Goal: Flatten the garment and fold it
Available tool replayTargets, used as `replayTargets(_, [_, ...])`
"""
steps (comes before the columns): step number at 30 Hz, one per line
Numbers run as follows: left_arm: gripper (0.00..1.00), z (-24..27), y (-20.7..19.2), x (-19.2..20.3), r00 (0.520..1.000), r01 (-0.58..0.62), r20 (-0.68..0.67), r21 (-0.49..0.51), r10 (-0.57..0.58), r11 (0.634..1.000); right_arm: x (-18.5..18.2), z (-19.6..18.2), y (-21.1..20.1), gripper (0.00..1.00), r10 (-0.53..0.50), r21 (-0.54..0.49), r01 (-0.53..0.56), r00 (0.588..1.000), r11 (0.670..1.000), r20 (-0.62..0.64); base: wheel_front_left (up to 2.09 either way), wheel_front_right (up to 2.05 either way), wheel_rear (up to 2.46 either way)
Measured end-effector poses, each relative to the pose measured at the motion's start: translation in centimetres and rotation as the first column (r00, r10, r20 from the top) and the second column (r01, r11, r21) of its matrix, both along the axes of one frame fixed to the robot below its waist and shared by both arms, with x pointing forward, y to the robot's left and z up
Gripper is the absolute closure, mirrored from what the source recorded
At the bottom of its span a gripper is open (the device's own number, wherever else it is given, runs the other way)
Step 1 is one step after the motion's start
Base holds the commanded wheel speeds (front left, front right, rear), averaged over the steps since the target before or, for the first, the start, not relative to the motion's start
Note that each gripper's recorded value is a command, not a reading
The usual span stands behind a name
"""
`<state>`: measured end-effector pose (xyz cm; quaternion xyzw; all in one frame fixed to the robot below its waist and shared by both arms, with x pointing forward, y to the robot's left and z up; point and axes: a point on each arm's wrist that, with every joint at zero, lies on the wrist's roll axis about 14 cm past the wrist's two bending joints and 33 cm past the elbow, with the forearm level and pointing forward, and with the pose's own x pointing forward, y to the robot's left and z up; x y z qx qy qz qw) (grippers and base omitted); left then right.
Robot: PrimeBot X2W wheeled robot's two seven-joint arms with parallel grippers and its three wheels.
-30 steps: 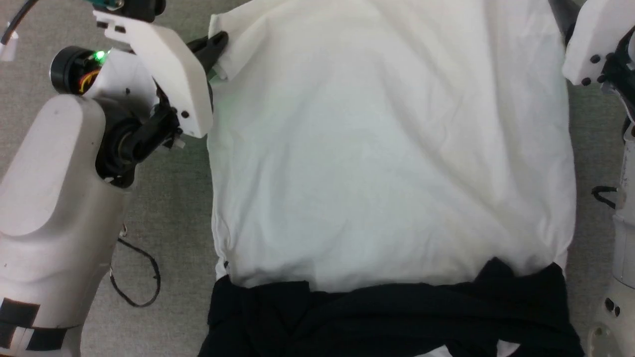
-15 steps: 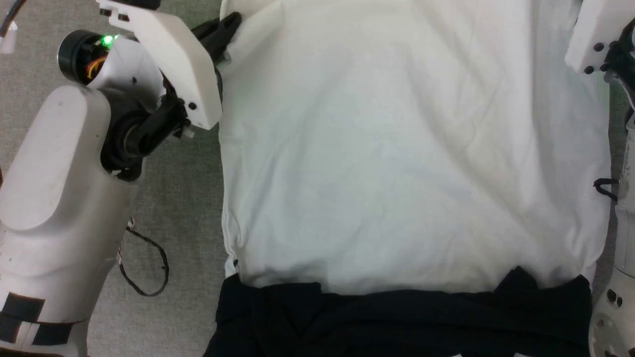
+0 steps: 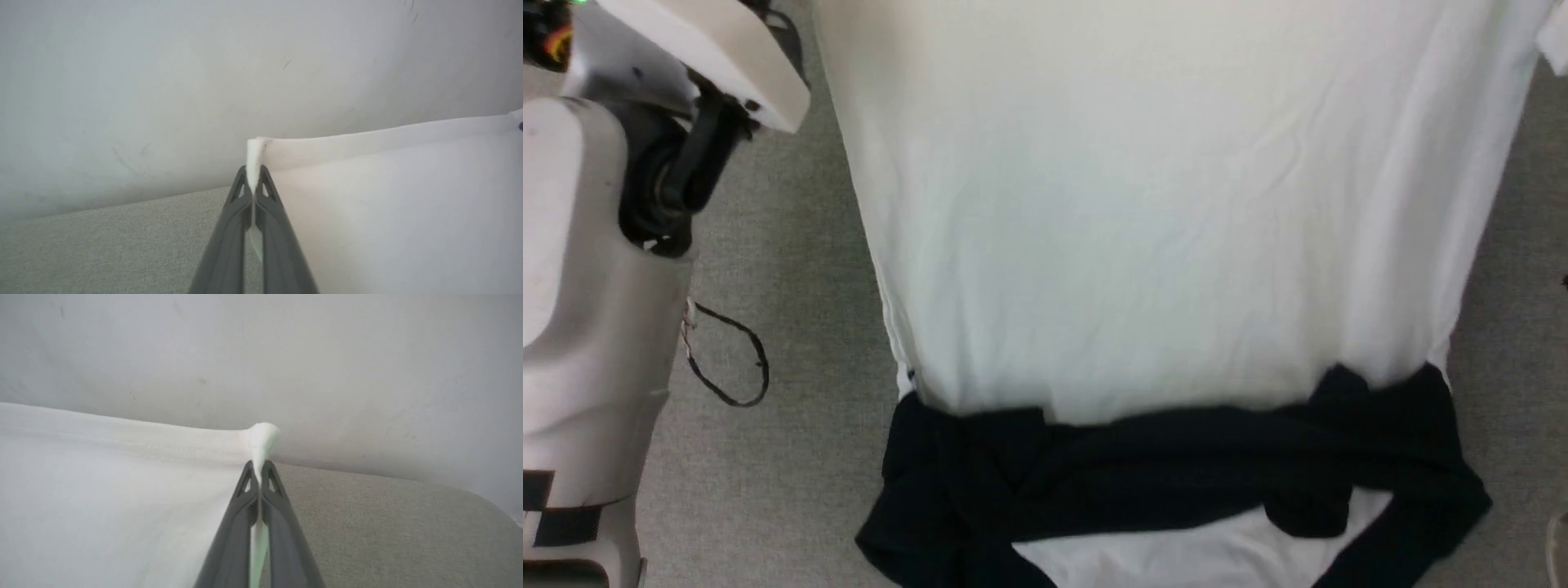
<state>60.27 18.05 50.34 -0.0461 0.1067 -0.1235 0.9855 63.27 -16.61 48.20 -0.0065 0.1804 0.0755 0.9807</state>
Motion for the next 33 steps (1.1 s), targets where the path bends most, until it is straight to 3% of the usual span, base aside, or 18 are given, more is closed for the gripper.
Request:
replayTargets(13, [1.00,7.1,-0.9,-2.5,0.975,0.057,0.216,-0.006,-0.054,0.998,-3.8,6.7,-1.0,1.00,0.040,-0.024,-0.036,0.984,0.999,0.172,0.00,0.00,0.00])
replayTargets(22, [1.00,5.6,-1.1,-12.0,0.972,0.096,0.213,0.006,-0.095,0.995,-12.7,5.0,-0.7,1.00,0.056,0.070,-0.065,0.990,0.995,0.130,0.00,0.00,0.00])
replayTargets(33, [1.00,3.7,-1.4,-23.6,0.988,0.027,0.155,-0.103,-0.011,0.994,-24.3,2.4,-0.8,1.00,-0.034,0.227,0.026,0.999,0.974,0.031,0.00,0.00,0.00])
